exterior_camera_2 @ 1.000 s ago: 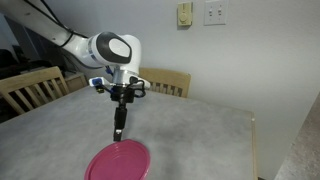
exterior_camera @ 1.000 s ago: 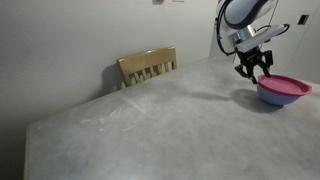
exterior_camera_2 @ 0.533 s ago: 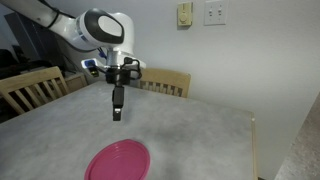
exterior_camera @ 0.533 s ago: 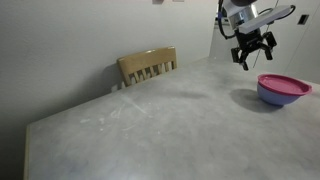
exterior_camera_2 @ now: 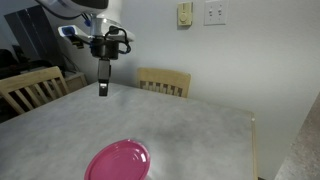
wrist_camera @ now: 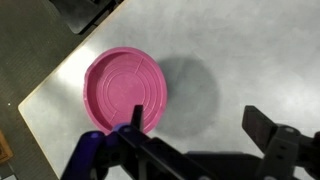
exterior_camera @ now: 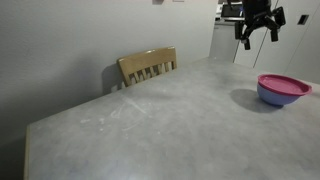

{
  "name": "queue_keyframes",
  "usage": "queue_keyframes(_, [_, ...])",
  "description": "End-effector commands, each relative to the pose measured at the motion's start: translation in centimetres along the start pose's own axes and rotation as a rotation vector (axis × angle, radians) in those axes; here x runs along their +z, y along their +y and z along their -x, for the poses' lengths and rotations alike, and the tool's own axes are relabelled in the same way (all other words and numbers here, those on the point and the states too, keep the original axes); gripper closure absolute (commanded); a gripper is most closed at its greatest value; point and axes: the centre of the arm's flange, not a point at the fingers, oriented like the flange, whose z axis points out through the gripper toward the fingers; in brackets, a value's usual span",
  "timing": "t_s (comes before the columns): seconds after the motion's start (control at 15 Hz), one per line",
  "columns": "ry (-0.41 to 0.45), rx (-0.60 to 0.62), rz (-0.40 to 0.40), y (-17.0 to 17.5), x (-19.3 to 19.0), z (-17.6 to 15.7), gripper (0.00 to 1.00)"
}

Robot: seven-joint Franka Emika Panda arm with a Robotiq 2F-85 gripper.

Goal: Place the pink lid on the bowl

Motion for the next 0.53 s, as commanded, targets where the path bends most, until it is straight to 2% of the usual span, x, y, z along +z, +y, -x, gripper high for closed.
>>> queue_keyframes(0.0, [-0.038,-0.040,-0.076,1.1,-1.6,2.0,0.00])
queue_keyframes(0.07, [-0.051,-0.049,-0.096,1.1,-2.1,2.3,0.00])
queue_keyframes(0.13, [-0.014,-0.019,-0.056,0.3,-1.7,1.2,0.00])
queue_keyframes(0.47, [-0.024,-0.029,-0.074,0.4,-2.3,1.8,0.00])
